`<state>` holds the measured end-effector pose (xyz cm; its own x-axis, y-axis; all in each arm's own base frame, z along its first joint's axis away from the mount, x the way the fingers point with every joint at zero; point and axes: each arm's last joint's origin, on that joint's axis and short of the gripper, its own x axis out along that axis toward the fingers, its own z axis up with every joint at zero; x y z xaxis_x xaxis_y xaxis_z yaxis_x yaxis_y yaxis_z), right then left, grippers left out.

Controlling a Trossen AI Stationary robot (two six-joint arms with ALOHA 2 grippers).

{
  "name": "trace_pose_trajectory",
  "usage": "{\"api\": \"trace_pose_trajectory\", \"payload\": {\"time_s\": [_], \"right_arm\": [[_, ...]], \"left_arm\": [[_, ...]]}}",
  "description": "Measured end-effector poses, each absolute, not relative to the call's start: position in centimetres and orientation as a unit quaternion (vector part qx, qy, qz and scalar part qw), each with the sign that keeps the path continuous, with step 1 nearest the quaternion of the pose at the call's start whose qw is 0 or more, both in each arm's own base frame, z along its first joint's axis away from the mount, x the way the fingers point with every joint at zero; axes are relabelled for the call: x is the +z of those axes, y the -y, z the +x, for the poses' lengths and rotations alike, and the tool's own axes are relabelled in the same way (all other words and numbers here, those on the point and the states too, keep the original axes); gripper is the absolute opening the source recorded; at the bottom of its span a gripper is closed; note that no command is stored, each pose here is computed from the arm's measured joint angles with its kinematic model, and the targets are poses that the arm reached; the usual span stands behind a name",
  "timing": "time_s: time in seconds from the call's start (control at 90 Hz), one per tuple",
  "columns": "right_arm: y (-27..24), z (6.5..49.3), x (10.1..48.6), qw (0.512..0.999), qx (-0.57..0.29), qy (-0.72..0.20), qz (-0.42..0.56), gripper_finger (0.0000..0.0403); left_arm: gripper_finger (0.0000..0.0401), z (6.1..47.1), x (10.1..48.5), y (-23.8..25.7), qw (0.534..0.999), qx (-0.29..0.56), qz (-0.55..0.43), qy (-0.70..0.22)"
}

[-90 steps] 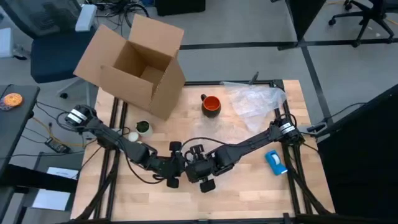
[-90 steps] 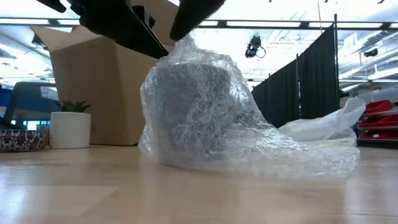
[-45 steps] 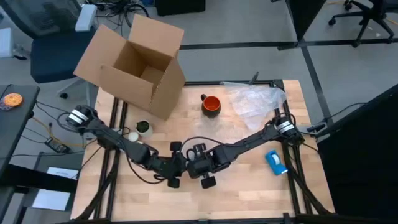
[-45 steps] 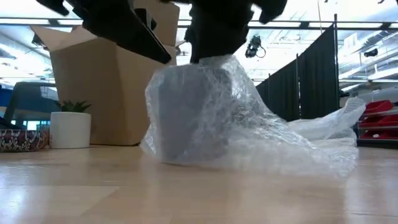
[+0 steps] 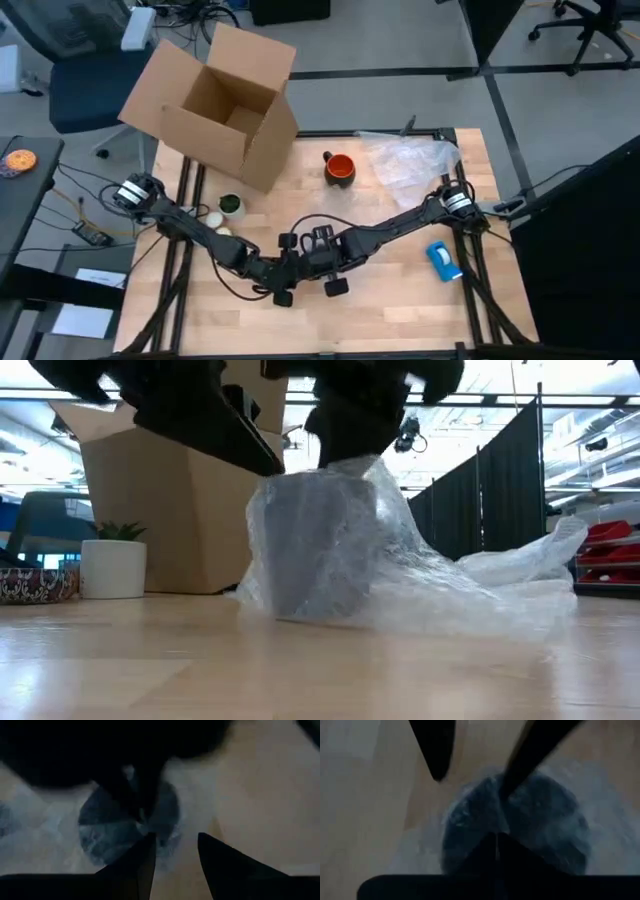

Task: Wrap mug
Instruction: Wrap the blue mug with bubble wrap

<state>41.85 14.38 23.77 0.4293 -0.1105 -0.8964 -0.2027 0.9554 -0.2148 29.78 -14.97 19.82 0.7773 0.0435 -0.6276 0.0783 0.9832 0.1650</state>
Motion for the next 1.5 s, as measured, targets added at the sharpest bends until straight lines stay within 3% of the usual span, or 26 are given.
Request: {"api": "trace_pose_trajectory", "payload": {"time_s": [0.244,0.544,1.1,1.5], "right_arm": [[-14.3,41.8,25.1,0.837,-0.021,-0.515,-0.183,0.0000],[-12.9,42.2,22.6,0.827,-0.038,-0.531,-0.184,0.0000],[-12.8,41.9,20.1,0.832,-0.015,-0.535,-0.146,0.0000],[-13.1,40.2,25.1,0.863,-0.026,-0.484,-0.142,0.0000]], "left_arm": [[0.0129,29.8,19.7,14.9,0.937,-0.004,0.093,-0.336],[0.0129,29.8,19.7,14.9,0.934,-0.006,0.105,-0.341],[0.0129,28.2,24.7,15.8,0.909,0.002,0.124,-0.397],[0.0129,24.0,28.3,16.1,0.924,0.022,0.132,-0.358]]}}
